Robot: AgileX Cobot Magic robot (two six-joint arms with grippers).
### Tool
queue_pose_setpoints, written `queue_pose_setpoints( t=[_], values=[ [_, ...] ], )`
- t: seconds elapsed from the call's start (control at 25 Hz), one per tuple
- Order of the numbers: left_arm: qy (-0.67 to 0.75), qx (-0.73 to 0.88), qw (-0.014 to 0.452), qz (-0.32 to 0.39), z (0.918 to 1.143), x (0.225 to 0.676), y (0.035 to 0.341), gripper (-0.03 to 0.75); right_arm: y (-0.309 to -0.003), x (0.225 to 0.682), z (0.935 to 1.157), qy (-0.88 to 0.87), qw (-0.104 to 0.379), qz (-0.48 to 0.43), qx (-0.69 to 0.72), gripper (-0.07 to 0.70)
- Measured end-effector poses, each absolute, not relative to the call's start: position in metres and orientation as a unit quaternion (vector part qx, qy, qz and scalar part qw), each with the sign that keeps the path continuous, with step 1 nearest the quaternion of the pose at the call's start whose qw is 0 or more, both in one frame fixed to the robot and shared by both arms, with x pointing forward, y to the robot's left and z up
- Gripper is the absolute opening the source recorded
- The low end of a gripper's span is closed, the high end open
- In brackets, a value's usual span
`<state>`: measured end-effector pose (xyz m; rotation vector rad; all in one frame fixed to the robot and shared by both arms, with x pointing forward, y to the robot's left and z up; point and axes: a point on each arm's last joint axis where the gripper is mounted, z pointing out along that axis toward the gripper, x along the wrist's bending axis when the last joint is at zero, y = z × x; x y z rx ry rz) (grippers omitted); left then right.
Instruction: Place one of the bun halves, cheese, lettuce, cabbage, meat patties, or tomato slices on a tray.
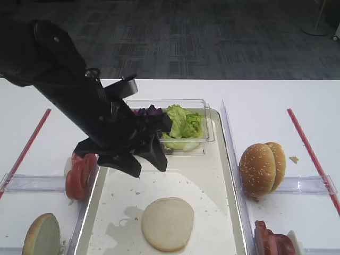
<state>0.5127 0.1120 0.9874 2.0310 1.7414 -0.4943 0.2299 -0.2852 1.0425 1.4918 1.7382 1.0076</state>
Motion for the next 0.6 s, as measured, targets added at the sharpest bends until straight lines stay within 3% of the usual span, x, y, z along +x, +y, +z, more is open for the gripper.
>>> queue_pose_setpoints(
  t=[0.6],
  values=[
    [0.604, 0.749, 0.245, -0.124, 1.087, 0.523, 0.113, 0.363, -0.285, 0.230, 1.042, 0.659, 0.314, 0.383, 0.567, 0.364]
  ],
)
